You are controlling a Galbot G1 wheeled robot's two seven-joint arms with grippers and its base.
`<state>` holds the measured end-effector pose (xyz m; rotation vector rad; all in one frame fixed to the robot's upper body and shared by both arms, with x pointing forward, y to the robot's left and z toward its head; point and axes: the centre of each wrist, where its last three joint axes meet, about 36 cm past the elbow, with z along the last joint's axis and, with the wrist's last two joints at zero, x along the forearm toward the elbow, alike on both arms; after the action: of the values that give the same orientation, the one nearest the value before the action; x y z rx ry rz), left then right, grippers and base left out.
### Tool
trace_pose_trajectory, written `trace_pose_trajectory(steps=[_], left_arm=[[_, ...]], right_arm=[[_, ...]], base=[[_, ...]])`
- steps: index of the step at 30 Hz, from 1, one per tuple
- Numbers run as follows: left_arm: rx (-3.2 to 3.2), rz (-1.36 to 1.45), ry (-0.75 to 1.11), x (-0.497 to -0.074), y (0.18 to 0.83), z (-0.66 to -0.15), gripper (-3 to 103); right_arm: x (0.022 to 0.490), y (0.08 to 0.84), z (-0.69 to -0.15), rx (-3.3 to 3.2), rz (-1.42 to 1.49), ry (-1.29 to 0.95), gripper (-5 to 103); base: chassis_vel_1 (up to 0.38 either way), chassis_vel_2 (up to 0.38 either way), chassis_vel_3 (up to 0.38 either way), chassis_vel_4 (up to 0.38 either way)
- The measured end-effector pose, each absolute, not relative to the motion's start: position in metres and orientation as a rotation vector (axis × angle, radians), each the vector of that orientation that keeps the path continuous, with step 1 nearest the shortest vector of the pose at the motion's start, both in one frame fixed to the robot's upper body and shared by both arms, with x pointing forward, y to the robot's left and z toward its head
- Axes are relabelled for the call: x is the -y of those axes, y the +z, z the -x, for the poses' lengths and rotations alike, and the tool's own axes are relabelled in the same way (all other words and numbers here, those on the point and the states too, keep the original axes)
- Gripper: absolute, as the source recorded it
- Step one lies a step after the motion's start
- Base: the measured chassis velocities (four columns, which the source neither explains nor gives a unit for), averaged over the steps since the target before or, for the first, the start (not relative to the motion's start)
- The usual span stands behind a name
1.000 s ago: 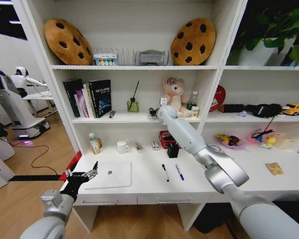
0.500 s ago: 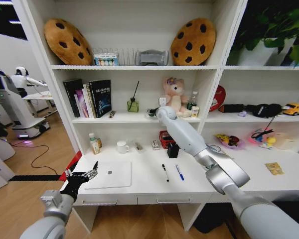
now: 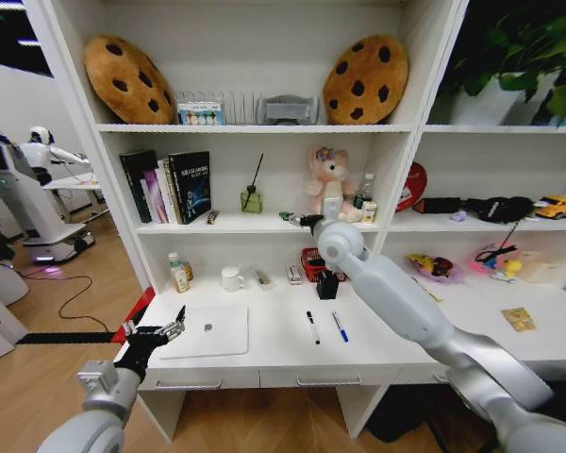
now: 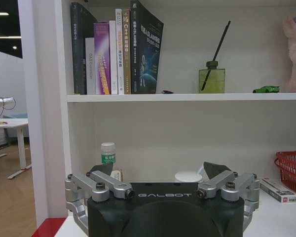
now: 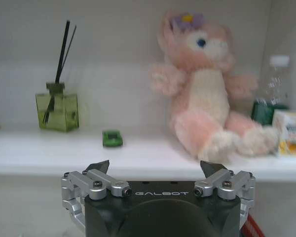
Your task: Organize the objects on the table.
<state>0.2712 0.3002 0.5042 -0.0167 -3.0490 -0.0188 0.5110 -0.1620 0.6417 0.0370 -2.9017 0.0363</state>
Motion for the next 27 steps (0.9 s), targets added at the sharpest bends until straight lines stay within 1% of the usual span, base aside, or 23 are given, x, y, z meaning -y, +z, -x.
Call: trace_pose_trajectory(steps=[2, 4, 6, 9, 11, 12, 14, 15, 16, 17, 19, 20, 22, 23, 25, 27], left_arm=[[3.049, 0.017, -0.019, -0.3, 0.504, -0.271, 100], [3.049, 0.016, -0.019, -0.3, 0.504, -0.271, 100], [3.049, 0.017, -0.019, -0.3, 0.504, -0.271, 100], [3.049, 0.017, -0.019, -0.3, 0.504, -0.271, 100], [3.049, 0.017, -0.019, -0.3, 0.504, -0.271, 100], [3.049, 0.017, -0.019, -0.3, 0.504, -0.271, 100], [3.049, 0.017, -0.019, -0.3, 0.504, -0.271, 100], [3.049, 0.017, -0.019, -0.3, 0.504, -0.271, 100], [3.049, 0.017, -0.019, -0.3, 0.504, -0.271, 100], [3.049, 0.017, -0.019, -0.3, 0.504, -0.271, 100], [3.049, 0.017, -0.019, -0.3, 0.504, -0.271, 100], [3.049, 0.017, -0.019, -0.3, 0.504, -0.271, 100], [3.049, 0.017, -0.019, -0.3, 0.504, -0.271, 100], [3.049, 0.017, -0.019, -0.3, 0.504, -0.271, 100], [3.049, 0.016, -0.019, -0.3, 0.504, -0.271, 100], [3.049, 0.016, -0.019, -0.3, 0.504, -0.271, 100]], right_arm=[[0.178, 0.611, -0.472, 2.844, -0.04, -0.017, 100], [0.184, 0.602, -0.463, 2.831, -0.032, -0.036, 100], [0.204, 0.568, -0.445, 2.797, 0.025, -0.089, 100], [0.207, 0.561, -0.442, 2.789, 0.037, -0.098, 100], [0.22, 0.53, -0.433, 2.743, 0.08, -0.117, 100], [0.22, 0.53, -0.433, 2.743, 0.08, -0.117, 100], [0.228, 0.48, -0.435, 2.673, 0.09, -0.154, 100], [0.228, 0.48, -0.435, 2.673, 0.09, -0.154, 100], [0.227, 0.461, -0.44, 2.663, 0.082, -0.169, 100], [0.227, 0.461, -0.44, 2.663, 0.082, -0.169, 100], [0.213, 0.429, -0.452, 2.67, 0.068, -0.165, 100], [0.213, 0.429, -0.452, 2.67, 0.068, -0.165, 100], [0.188, 0.406, -0.465, 2.647, 0.068, -0.162, 100], [0.188, 0.406, -0.465, 2.647, 0.068, -0.162, 100], [0.169, 0.392, -0.472, 2.625, 0.06, -0.147, 100], [0.161, 0.385, -0.475, 2.616, 0.06, -0.135, 100]], base=[[0.0, 0.0, 0.0, 0.0], [0.0, 0.0, 0.0, 0.0], [0.0, 0.0, 0.0, 0.0], [0.0, 0.0, 0.0, 0.0], [0.0, 0.0, 0.0, 0.0], [0.0, 0.0, 0.0, 0.0], [0.0, 0.0, 0.0, 0.0], [0.0, 0.0, 0.0, 0.0], [0.0, 0.0, 0.0, 0.0], [0.0, 0.0, 0.0, 0.0], [0.0, 0.0, 0.0, 0.0], [0.0, 0.0, 0.0, 0.0], [0.0, 0.0, 0.0, 0.0], [0.0, 0.0, 0.0, 0.0], [0.0, 0.0, 0.0, 0.0], [0.0, 0.0, 0.0, 0.0]])
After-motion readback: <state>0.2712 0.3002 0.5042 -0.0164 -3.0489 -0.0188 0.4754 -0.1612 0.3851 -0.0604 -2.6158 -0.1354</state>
